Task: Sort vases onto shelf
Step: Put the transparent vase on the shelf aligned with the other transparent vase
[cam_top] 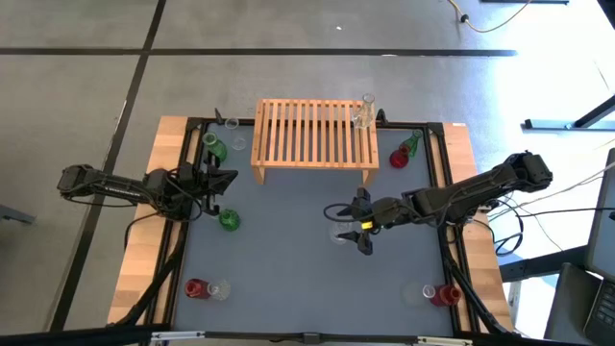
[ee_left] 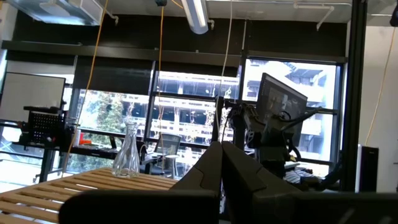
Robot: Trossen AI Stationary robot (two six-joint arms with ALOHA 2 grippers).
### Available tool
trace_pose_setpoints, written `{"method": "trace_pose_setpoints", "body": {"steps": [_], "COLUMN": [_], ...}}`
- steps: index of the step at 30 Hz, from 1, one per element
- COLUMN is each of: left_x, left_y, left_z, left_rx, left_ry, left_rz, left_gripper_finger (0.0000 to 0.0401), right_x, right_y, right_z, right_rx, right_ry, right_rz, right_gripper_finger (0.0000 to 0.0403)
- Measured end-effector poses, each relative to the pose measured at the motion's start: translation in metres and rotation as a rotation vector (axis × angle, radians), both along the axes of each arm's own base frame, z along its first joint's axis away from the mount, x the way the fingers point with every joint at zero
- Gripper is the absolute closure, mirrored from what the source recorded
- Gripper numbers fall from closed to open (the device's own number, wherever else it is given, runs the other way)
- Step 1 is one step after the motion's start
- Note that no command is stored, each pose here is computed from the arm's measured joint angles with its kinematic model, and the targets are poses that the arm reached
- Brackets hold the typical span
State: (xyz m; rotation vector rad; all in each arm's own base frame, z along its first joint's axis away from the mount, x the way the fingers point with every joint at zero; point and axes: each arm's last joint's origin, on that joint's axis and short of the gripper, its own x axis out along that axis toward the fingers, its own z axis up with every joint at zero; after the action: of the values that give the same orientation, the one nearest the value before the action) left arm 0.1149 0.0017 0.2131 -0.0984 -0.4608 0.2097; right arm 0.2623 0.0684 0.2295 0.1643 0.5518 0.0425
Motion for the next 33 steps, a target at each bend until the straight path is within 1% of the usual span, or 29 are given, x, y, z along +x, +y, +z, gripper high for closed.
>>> {"method": "trace_pose_setpoints", "body": {"steps": [9,18,30,33], "left_x": [0.0,0.0,0.0,0.0], "left_y": [0.0,0.0,0.0,0.0], "left_z": [0.0,0.0,0.0,0.0], "left_rx": [0.0,0.0,0.0,0.0], "left_ry": [0.0,0.0,0.0,0.0], "left_rz": [0.001,0.0,0.0,0.0], "left_gripper_finger": [0.0399,0.0399,0.0399,0.0399], "right_x": [0.004,0.01,0.012,0.012], "right_y": [-0.001,0.002,0.003,0.002], "right_z": [-0.01,-0.029,-0.029,-0.029], "right_rx": [-0.033,-0.045,-0.038,-0.045], "right_ry": [0.042,0.125,0.116,0.115], "right_rz": [-0.022,-0.004,0.002,-0.008], "right_gripper_finger": [0.01,0.01,0.0101,0.0117]}}
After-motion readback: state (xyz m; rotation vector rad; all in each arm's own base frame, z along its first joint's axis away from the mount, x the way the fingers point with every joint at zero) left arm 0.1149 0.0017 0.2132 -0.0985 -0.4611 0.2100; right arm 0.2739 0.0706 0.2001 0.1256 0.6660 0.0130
